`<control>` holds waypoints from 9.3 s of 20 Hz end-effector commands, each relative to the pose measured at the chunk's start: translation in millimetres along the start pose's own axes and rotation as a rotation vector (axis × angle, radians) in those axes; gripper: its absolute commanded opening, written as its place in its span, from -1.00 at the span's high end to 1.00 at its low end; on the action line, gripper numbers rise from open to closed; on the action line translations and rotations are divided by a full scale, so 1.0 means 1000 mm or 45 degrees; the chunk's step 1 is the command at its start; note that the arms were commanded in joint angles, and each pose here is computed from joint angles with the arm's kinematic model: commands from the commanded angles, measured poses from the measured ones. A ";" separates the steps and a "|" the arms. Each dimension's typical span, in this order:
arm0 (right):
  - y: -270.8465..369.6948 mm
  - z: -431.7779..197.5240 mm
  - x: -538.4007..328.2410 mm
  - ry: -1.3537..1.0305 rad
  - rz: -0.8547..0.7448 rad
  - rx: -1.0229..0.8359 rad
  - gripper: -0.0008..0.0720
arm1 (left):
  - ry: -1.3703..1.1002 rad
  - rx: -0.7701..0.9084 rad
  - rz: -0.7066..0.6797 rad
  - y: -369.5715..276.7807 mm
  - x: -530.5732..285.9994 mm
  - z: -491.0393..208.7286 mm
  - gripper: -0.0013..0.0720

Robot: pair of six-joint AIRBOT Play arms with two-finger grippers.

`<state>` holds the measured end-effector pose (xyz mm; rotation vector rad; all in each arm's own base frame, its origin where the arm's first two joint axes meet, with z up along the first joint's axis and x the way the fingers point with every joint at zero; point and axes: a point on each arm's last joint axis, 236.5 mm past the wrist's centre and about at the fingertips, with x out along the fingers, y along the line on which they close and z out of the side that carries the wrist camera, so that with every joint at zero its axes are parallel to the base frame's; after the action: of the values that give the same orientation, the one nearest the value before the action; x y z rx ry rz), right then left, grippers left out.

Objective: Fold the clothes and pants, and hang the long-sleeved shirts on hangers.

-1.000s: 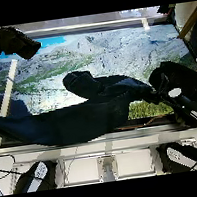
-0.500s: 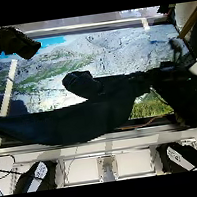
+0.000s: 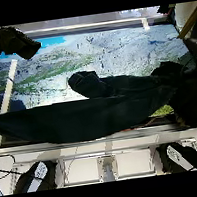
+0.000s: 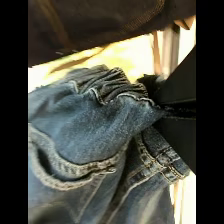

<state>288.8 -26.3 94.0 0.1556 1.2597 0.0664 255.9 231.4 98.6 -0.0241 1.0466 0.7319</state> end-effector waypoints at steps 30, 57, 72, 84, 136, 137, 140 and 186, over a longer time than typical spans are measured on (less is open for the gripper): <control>0.016 0.088 -0.008 -0.322 0.128 0.057 -0.34 | 0.229 0.127 -1.427 -0.494 -0.054 0.006 -0.70; 0.014 0.088 -0.008 -0.323 0.111 0.023 -0.34 | 0.570 0.266 -1.303 -0.474 0.005 -0.052 -0.69; 0.013 0.088 -0.007 -0.320 0.112 0.024 -0.34 | 0.580 0.115 -1.395 -0.513 0.003 -0.056 0.94; -0.033 0.056 0.062 -0.180 -0.028 0.100 -0.34 | 0.183 0.069 -1.004 -0.255 -0.015 0.077 0.93; 0.018 0.161 -0.018 -0.185 0.260 -0.063 0.72 | -0.282 -0.071 -0.855 -0.172 -0.025 0.157 0.93; 0.020 0.167 0.007 -0.195 0.266 -0.027 0.72 | -0.258 -0.036 -0.866 -0.186 -0.015 0.154 0.93; 0.021 0.188 0.084 -0.261 0.253 0.108 0.72 | -0.123 0.041 -0.882 -0.229 0.032 0.132 0.93; -0.040 0.075 0.052 -0.261 0.060 0.137 -0.43 | 0.160 1.121 -0.143 -0.262 0.013 -0.108 -0.72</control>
<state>374.0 -64.9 61.4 0.2856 1.0571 0.0183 323.0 -21.1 -54.0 0.5885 1.3885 0.0231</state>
